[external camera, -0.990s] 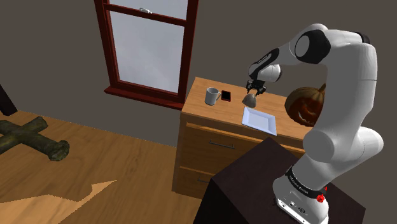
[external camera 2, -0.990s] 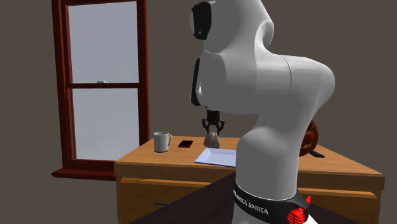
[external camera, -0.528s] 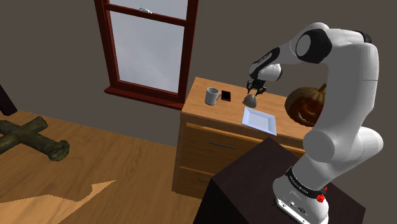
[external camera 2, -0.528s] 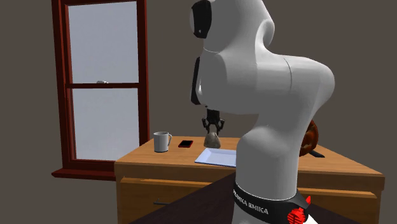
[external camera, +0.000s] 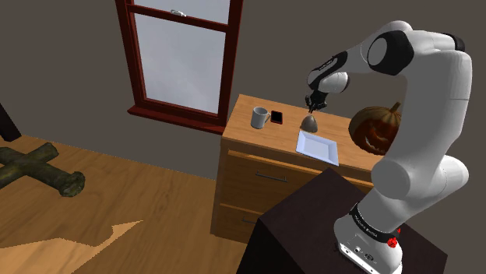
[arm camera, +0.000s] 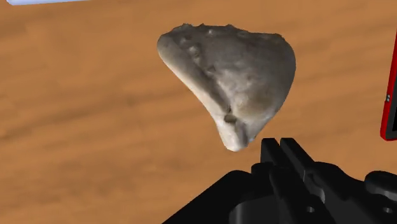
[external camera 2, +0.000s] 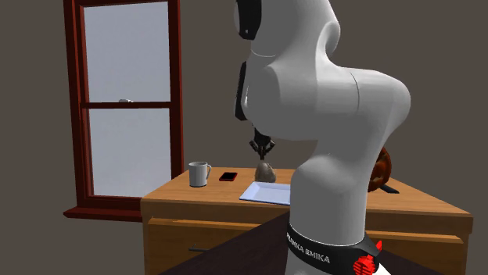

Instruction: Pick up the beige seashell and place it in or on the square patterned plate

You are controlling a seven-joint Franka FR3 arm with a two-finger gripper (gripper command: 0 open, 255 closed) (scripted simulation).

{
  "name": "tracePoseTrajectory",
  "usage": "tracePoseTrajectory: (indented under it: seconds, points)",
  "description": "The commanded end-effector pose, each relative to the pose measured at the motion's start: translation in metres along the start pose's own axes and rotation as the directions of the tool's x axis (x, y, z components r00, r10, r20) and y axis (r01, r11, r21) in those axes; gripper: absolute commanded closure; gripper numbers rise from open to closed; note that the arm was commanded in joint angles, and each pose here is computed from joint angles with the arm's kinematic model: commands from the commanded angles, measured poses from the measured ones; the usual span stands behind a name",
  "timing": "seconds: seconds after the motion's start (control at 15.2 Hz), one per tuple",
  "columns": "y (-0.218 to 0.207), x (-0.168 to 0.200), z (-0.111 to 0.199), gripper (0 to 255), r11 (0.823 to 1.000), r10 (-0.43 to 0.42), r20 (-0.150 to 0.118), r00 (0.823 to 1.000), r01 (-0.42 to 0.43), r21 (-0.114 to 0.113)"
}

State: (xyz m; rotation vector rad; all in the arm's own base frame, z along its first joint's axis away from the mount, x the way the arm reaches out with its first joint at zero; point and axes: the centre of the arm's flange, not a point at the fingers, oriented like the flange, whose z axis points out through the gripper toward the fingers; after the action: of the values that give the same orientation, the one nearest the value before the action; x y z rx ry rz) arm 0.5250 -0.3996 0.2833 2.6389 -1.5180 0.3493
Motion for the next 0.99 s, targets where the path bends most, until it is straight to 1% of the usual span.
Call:
tracePoseTrajectory:
  seconds: [0.0, 0.07, 0.13, 0.2, 0.26, 0.33, 0.79, 0.92]
  points:
    - [0.001, 0.001, -0.011, 255, 1.0, 0.0, 0.001, 1.0, 0.0, -0.001]
    - [0.001, 0.0, -0.005, 255, 1.0, 0.0, 0.001, 1.0, 0.0, 0.0]
    - [0.001, 0.0, -0.005, 0, 1.0, 0.0, 0.001, 1.0, 0.0, 0.0]
    - [0.011, -0.01, 0.0, 0, 0.996, -0.085, -0.012, 0.996, 0.085, 0.002]
    - [0.022, -0.018, 0.005, 0, 0.986, -0.169, -0.025, 0.985, 0.17, 0.003]
    - [0.027, -0.022, 0.008, 0, 0.977, -0.211, -0.031, 0.977, 0.212, 0.004]
    - [0.027, -0.021, 0.044, 0, 0.977, -0.211, -0.031, 0.977, 0.212, 0.003]
    - [0.027, -0.021, 0.047, 0, 0.977, -0.211, -0.031, 0.977, 0.212, 0.004]
